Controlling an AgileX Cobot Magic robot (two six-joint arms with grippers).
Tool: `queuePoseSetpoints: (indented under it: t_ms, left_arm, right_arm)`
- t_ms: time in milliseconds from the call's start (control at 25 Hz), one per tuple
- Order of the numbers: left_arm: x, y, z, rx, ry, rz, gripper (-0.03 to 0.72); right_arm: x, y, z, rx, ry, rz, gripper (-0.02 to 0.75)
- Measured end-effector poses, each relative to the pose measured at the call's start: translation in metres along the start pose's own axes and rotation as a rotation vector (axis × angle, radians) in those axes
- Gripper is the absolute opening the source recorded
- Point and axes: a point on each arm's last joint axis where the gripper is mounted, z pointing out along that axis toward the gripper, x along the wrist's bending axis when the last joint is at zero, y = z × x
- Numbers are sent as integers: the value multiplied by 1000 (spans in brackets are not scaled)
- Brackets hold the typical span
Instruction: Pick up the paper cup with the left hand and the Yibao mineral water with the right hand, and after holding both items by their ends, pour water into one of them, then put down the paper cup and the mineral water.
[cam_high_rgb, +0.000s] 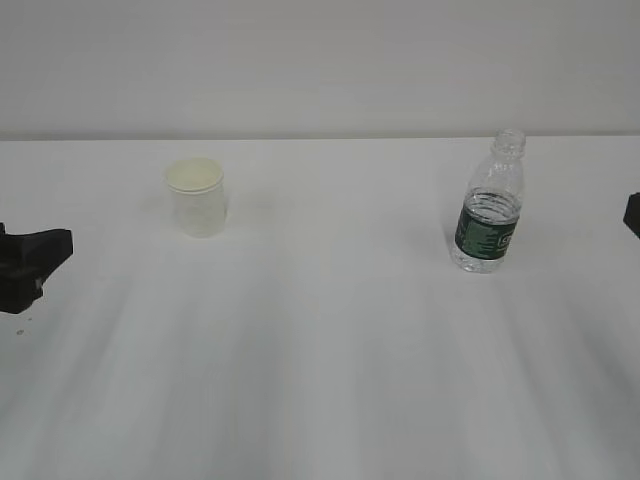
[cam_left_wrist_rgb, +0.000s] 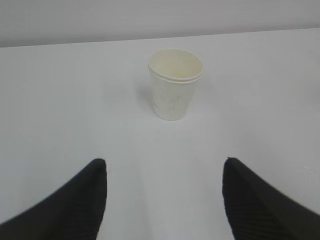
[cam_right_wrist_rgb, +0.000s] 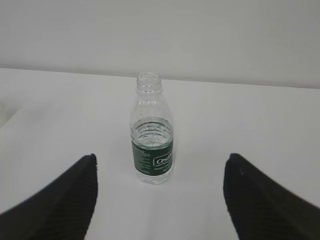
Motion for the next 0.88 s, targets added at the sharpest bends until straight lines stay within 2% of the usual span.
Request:
queuePoseSetpoints:
  t_ms: [280, 520, 880]
  left_arm:
    - [0, 0, 0, 0, 0, 0, 512]
    - [0, 0, 0, -2, 0, 0, 511]
    - [0, 1, 0, -10, 0, 0, 511]
  right_arm:
    - [0, -8, 14, -1, -7, 7, 591]
    - [-1, -27, 11, -100, -19, 22, 591]
    - [4, -47, 3, -110, 42, 23, 591]
